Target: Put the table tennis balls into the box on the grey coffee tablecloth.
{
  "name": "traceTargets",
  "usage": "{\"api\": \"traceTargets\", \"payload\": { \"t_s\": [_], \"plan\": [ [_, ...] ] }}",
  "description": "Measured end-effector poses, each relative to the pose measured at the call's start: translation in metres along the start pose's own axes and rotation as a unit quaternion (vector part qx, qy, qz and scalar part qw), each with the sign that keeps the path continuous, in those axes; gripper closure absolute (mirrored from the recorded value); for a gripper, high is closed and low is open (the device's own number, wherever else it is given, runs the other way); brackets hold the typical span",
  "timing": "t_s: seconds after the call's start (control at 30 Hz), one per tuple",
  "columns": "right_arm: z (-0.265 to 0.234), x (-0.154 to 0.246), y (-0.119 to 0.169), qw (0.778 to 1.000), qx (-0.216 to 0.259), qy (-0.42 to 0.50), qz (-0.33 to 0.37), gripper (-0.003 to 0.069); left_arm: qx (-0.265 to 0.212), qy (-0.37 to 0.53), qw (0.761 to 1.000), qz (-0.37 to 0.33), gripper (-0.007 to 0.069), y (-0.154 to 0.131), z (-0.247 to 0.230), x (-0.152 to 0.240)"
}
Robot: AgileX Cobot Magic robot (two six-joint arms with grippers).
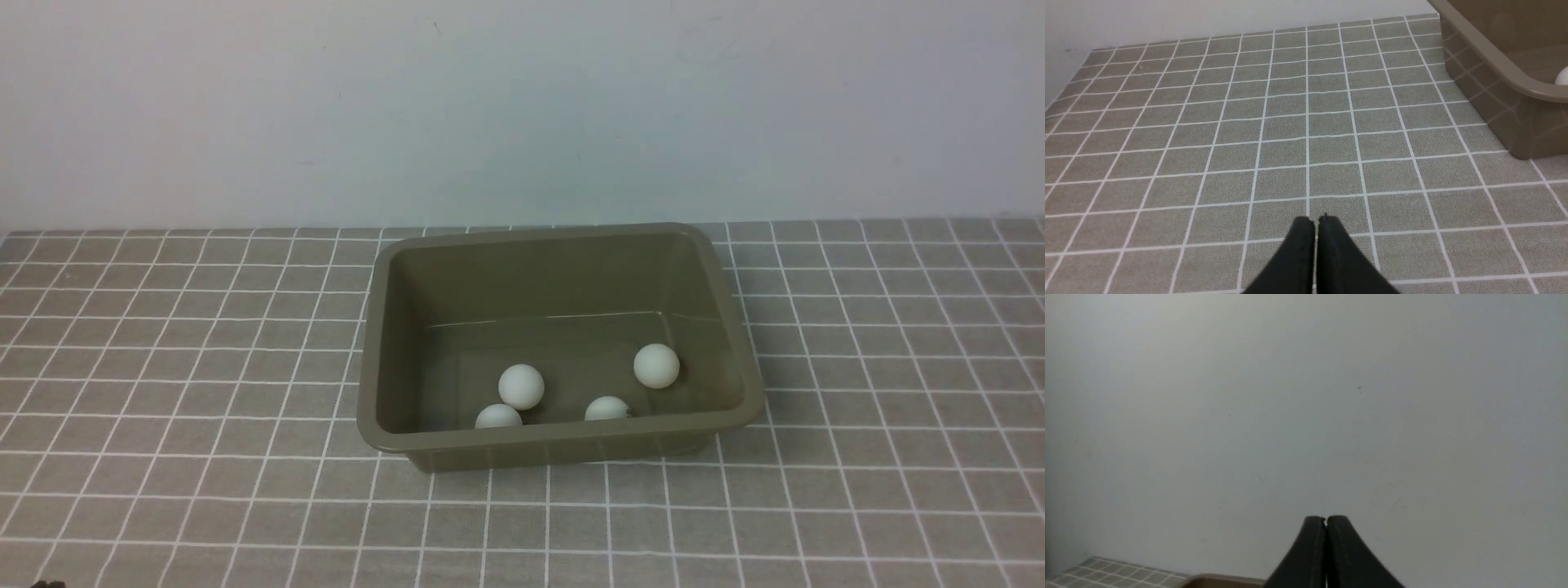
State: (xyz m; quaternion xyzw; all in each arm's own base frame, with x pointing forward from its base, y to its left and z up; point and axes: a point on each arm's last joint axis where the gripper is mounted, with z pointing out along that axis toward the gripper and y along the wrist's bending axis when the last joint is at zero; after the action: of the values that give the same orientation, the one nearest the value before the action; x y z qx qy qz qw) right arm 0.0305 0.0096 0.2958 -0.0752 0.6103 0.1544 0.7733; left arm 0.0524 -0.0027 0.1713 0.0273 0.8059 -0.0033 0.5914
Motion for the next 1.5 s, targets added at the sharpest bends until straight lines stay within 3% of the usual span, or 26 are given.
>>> {"api": "traceTargets", "payload": {
  "t_s": [0.23,0.33,0.43,1.5],
  "plan": [
    [0.001,0.065,-0.017,0.986,0.127,0.097,-0.043,0.0672,0.0,0.0,1.0,-0.001,0.063,0.0,0.0,0.0],
    [-0.004,0.101,-0.026,0.972,0.17,0.157,-0.041,0.0672,0.0,0.0,1.0,-0.001,0.063,0.0,0.0,0.0],
    [-0.009,0.113,-0.029,0.96,0.19,0.201,-0.034,0.0672,0.0,0.0,1.0,-0.001,0.063,0.0,0.0,0.0],
    [-0.01,0.114,-0.029,0.958,0.195,0.21,-0.033,0.0672,0.0,0.0,1.0,-0.001,0.063,0.0,0.0,0.0]
  ]
}}
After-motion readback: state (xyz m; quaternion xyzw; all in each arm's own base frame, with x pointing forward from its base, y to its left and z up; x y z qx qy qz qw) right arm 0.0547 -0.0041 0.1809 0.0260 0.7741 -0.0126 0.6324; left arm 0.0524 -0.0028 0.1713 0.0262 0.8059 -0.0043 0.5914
